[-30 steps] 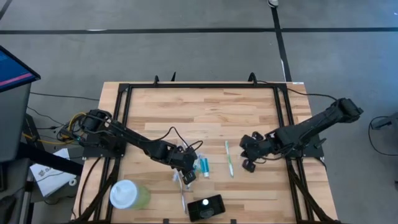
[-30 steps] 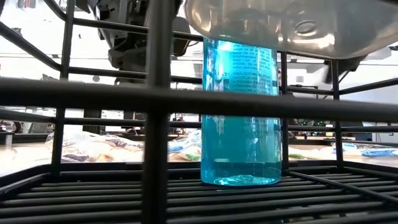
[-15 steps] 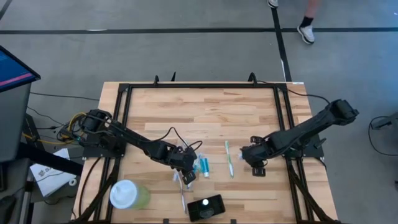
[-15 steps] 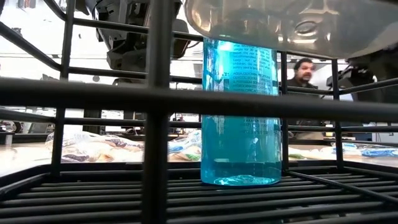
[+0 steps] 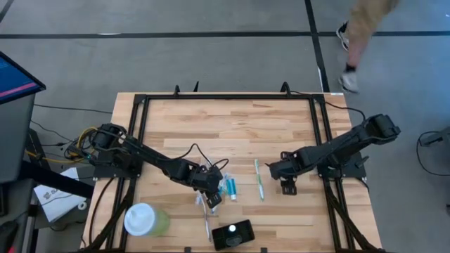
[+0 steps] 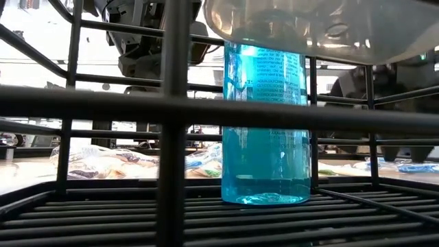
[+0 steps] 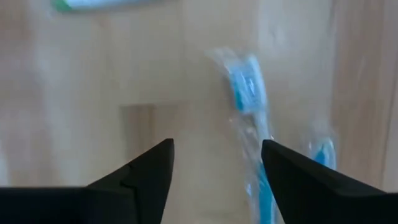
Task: Pick & Place toothbrushing station
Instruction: Put the middle blue toothbrush into the black wire organizer
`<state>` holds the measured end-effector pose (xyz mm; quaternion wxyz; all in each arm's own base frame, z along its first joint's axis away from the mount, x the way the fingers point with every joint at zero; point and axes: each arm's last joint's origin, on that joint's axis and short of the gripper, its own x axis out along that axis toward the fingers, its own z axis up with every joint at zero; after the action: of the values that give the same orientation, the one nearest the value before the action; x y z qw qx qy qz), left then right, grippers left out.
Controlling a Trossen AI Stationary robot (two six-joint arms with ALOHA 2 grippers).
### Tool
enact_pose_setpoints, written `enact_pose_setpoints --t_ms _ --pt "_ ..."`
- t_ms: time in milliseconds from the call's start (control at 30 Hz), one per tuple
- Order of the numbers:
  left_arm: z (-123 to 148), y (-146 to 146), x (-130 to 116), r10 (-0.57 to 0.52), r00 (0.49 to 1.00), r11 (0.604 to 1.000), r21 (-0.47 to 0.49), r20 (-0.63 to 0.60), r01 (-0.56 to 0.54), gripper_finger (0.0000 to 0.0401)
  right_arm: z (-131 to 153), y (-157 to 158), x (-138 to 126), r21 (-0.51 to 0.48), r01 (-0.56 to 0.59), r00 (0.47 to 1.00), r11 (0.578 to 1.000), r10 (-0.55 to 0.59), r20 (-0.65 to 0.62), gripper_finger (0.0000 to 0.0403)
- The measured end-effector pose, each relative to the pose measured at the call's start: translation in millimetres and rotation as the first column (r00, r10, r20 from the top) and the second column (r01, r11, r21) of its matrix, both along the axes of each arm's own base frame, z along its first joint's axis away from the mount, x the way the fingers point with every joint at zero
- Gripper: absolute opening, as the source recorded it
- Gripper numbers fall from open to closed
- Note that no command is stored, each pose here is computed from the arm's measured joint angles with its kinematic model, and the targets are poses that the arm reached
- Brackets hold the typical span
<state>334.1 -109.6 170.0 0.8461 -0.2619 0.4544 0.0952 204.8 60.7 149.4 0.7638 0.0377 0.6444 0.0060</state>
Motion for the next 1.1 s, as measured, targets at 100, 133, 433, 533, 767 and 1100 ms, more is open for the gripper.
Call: enact_pose_setpoints --t_ms 100,133,433,533,767,1100 --pt "-0.4 0.2 -0.6 0.000 1.000 1.000 0.002 -0.008 0.000 0.0003 -7.3 -6.5 -5.9 0.006 0.023 0.999 1.000 -0.023 -0.024 0.0218" --pt "-0.6 0.3 -0.8 -0.001 1.000 1.000 0.003 -0.010 0.001 0.0003 -7.9 -7.7 -6.4 0.015 0.030 0.999 0.999 -0.030 -0.025 0.0215" --pt "-0.8 3.3 -0.1 0.008 1.000 1.000 0.005 -0.013 -0.007 0.0002 -3.6 -7.3 0.4 0.049 0.020 1.000 0.999 -0.021 0.019 0.0196" --pt "-0.7 3.6 0.1 0.008 1.000 1.000 0.006 -0.012 -0.008 0.0002 -2.8 -7.6 1.4 0.026 0.008 1.000 1.000 -0.008 0.030 0.0193" --pt "-0.5 5.1 0.8 0.008 1.000 1.000 0.012 -0.008 -0.008 0.0002 -11.4 -8.6 0.9 -0.014 -0.030 0.999 0.999 0.030 0.012 0.0185" --pt "-0.8 5.2 0.4 0.006 1.000 1.000 0.014 -0.012 -0.006 0.0003 -18.9 -5.0 6.4 -0.025 -0.043 0.999 0.999 0.043 0.010 0.0172"
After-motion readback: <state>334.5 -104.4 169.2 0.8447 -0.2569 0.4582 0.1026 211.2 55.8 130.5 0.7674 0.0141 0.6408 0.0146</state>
